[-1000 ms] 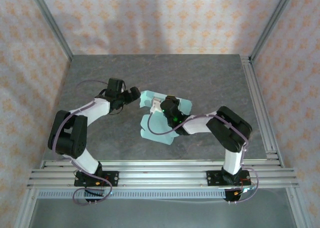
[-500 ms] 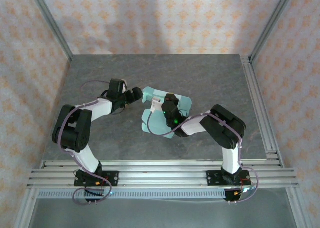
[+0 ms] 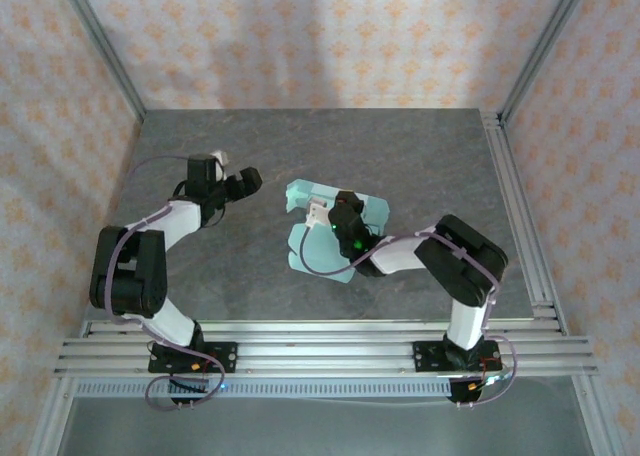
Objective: Fold the paper box
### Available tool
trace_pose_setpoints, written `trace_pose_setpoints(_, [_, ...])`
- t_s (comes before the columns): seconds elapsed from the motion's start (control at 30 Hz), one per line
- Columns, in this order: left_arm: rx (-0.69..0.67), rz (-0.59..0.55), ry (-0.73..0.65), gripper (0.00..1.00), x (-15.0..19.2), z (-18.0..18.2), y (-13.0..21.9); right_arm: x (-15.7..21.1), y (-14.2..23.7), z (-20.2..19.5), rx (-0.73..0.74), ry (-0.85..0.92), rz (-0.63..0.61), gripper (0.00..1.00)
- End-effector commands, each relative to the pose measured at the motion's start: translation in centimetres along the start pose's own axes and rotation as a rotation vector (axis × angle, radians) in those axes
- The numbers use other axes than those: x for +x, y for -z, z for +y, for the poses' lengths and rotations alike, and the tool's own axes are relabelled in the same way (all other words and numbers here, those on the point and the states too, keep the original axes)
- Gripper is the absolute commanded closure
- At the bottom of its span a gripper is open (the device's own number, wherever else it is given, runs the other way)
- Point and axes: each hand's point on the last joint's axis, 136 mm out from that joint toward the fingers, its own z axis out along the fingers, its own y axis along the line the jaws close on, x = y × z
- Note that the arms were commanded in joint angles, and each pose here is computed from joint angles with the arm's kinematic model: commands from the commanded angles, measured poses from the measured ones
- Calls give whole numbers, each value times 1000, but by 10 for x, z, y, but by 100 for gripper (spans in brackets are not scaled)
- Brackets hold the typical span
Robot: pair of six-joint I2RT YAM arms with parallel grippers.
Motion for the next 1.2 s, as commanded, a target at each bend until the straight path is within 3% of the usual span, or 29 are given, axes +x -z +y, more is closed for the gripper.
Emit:
trace_pose_setpoints(0.0, [86, 74, -243, 0, 14, -27, 3, -2, 8, 0, -19, -13, -28, 100])
trace_pose_setpoints(0.17, [213, 115, -370, 0, 17, -51, 4, -1, 10, 2, -22, -15, -34, 100])
trace_pose_setpoints(0.33, [134, 197, -458, 3, 19, -41, -2, -1, 10, 5, -38, -23, -42, 100])
trace_pose_setpoints(0.53, [202, 257, -390, 23, 15, -58, -16, -2, 11, 6, -55, -38, -52, 100])
trace_pose_setpoints(0.6, [203, 297, -428, 27, 18, -62, -19, -3, 11, 6, -58, -48, -57, 100])
trace_pose_setpoints(0.8, [223, 342, -596, 28, 34, -62, -16, -3, 13, 0, -73, -96, -60, 100])
trace_pose_setpoints(1.17, [517, 505, -624, 28, 72, -110, -8, 0, 12, 0, -91, -127, -41, 100])
